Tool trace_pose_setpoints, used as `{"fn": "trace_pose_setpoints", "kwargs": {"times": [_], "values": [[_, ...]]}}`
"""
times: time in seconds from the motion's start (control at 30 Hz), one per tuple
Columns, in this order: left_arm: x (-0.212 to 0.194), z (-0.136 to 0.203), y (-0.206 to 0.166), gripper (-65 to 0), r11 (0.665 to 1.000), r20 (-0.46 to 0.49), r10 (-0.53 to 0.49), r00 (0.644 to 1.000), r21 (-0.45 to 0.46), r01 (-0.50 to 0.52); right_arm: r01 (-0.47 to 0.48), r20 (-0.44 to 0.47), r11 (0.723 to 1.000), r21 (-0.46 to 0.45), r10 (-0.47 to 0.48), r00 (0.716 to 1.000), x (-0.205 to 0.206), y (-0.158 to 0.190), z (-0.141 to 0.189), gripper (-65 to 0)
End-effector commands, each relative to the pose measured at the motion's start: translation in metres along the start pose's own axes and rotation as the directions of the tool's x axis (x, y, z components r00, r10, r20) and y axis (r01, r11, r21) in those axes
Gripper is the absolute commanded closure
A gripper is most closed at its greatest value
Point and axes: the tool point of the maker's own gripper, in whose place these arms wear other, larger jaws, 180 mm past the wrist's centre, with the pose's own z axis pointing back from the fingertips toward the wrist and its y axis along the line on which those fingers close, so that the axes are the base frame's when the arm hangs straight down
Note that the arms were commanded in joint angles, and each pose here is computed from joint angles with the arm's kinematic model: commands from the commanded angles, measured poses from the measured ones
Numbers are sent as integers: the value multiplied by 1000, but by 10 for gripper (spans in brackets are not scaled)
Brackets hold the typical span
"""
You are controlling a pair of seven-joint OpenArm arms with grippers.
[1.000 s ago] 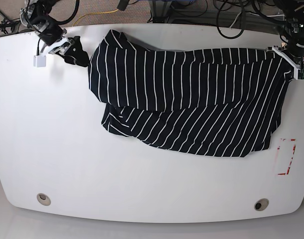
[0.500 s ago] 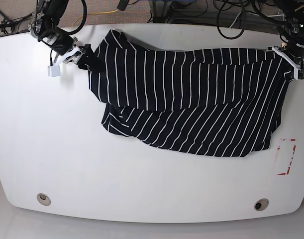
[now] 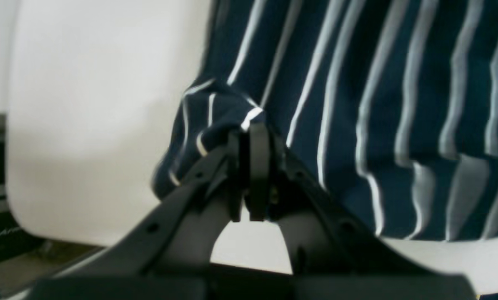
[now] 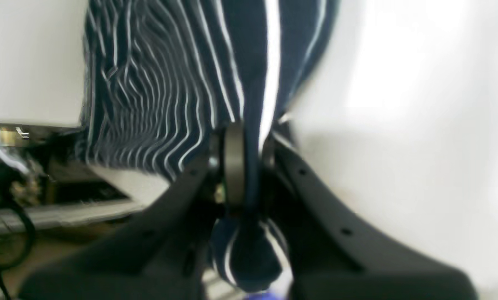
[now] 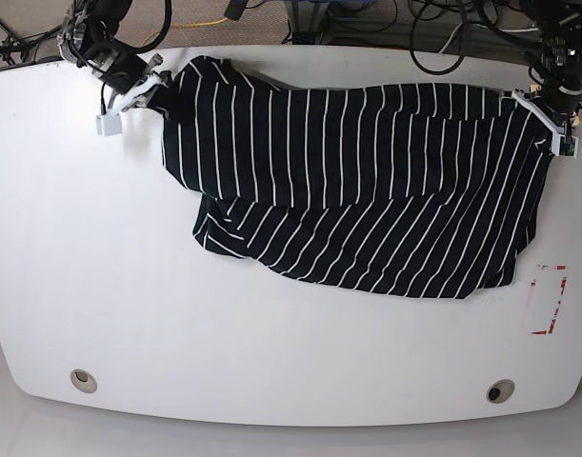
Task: Fold the T-shirt properly
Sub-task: 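Lift the shirt with both grippers and pull it away from the table, then swing the held shirt down and drag it back across the table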
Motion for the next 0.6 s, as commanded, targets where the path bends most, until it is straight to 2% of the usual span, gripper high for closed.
{"fn": "trace_pose_setpoints", "kwargs": {"times": [0.0,0.13,0.3,0.47,0.57], "values": [[11,4,4,0,1000,36,-21,999,12,20,-88,19,996,7,88,996,9,18,15,0],[11,1,-7,0,999,34,-33,999,-16,33,-169,-14,986,-8,169,985,1,39,33,0],[16,-1,-12,0,999,45,-38,998,-31,39,-182,-34,983,-15,181,983,-6,44,39,0],[47,-8,-45,0,992,164,-53,985,-108,72,-255,-17,966,-34,255,967,17,40,33,0],[75,-10,-60,0,987,247,-56,967,-134,92,-330,-7,941,-68,330,944,41,35,26,0]]}}
